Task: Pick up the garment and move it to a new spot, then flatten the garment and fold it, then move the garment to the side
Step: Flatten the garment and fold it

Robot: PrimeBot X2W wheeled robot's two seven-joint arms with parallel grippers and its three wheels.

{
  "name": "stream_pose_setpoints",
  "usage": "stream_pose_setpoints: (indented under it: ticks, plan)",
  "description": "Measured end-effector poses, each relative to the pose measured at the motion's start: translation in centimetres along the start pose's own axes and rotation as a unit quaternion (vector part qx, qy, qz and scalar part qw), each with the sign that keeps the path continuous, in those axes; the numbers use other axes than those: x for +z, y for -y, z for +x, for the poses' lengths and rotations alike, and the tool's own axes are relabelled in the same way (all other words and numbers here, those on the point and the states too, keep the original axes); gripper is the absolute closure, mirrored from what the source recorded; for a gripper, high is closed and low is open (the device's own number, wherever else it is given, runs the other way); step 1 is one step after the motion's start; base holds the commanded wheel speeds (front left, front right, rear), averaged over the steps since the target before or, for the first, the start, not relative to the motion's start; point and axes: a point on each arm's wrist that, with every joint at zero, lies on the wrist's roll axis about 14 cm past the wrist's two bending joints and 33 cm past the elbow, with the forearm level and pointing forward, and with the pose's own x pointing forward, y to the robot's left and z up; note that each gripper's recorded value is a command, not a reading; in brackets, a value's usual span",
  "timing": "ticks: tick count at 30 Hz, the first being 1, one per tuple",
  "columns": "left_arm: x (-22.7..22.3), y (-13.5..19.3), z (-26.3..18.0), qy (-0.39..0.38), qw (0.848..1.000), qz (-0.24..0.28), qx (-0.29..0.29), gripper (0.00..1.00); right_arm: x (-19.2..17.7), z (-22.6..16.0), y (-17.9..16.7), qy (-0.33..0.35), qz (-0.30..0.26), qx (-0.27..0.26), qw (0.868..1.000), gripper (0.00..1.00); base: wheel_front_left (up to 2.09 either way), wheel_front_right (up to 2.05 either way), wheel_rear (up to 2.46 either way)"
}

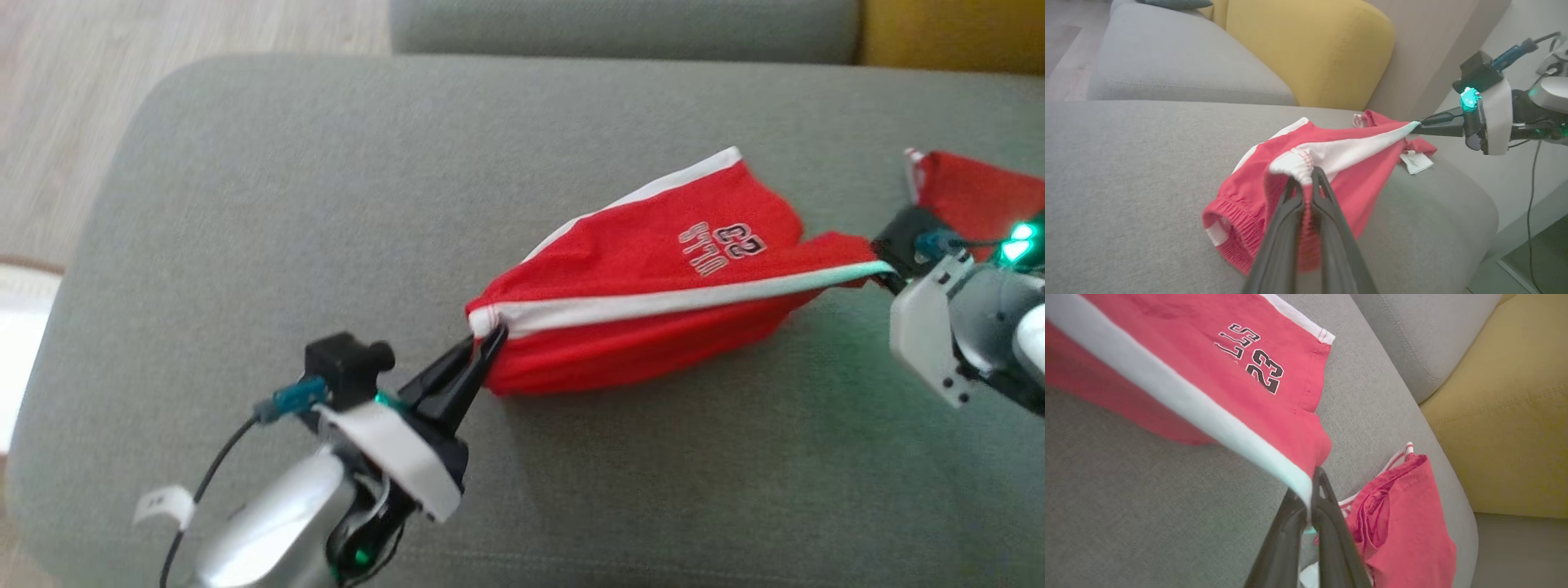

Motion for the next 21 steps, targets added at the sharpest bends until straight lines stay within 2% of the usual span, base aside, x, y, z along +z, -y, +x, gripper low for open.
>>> stream_pose_setpoints:
  ticks: [6,21]
  plan:
    - [-0.9,-2.1,1.3,-0.018,1.0,-0.002,0.025,1.0,0.6,3.1,0.7,-0.016,-0.048,0.016,0.999,1.0,0.0,0.0,0.0]
    - [-2.1,-4.5,3.2,-0.039,0.998,-0.008,0.047,1.0,3.3,9.0,2.2,-0.014,-0.089,0.035,0.995,1.0,0.0,0.0,0.0]
